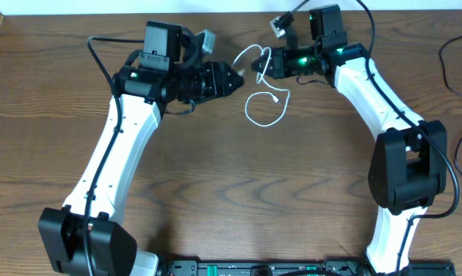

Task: Untangle cables
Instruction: 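Grasp the white cable with the right gripper and pull it rightward, then carry the white cable with the right gripper to the upper right, then release the white cable at the upper right corner with the right gripper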

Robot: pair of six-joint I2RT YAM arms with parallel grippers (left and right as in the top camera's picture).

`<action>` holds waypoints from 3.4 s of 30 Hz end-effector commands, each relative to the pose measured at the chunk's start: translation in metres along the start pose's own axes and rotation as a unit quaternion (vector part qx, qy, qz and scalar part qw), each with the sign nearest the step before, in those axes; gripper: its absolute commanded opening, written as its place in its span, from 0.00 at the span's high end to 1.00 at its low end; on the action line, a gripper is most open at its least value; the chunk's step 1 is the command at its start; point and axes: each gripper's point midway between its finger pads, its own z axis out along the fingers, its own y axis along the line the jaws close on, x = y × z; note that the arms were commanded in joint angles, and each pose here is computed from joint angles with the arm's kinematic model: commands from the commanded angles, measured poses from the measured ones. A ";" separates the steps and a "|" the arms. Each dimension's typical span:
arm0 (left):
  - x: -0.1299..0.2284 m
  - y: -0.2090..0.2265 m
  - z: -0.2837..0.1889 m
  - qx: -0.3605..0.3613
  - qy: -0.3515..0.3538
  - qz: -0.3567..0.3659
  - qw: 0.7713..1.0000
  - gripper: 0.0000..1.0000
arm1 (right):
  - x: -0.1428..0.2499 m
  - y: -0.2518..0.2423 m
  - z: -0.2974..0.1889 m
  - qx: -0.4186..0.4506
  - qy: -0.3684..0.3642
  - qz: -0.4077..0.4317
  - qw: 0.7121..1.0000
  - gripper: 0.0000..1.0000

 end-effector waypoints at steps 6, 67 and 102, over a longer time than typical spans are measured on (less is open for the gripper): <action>-0.016 0.065 -0.011 -0.186 -0.052 0.008 0.981 0.37 | -0.059 -0.024 -0.100 0.174 -0.100 -0.031 0.979 0.99; -0.021 0.065 -0.012 -0.189 -0.062 0.012 0.980 0.37 | -0.052 -0.384 -0.425 0.605 -0.270 0.183 0.726 0.01; -0.021 0.065 -0.012 -0.191 -0.062 0.011 0.980 0.02 | -0.041 0.037 -0.294 0.375 -0.080 -0.045 0.922 0.01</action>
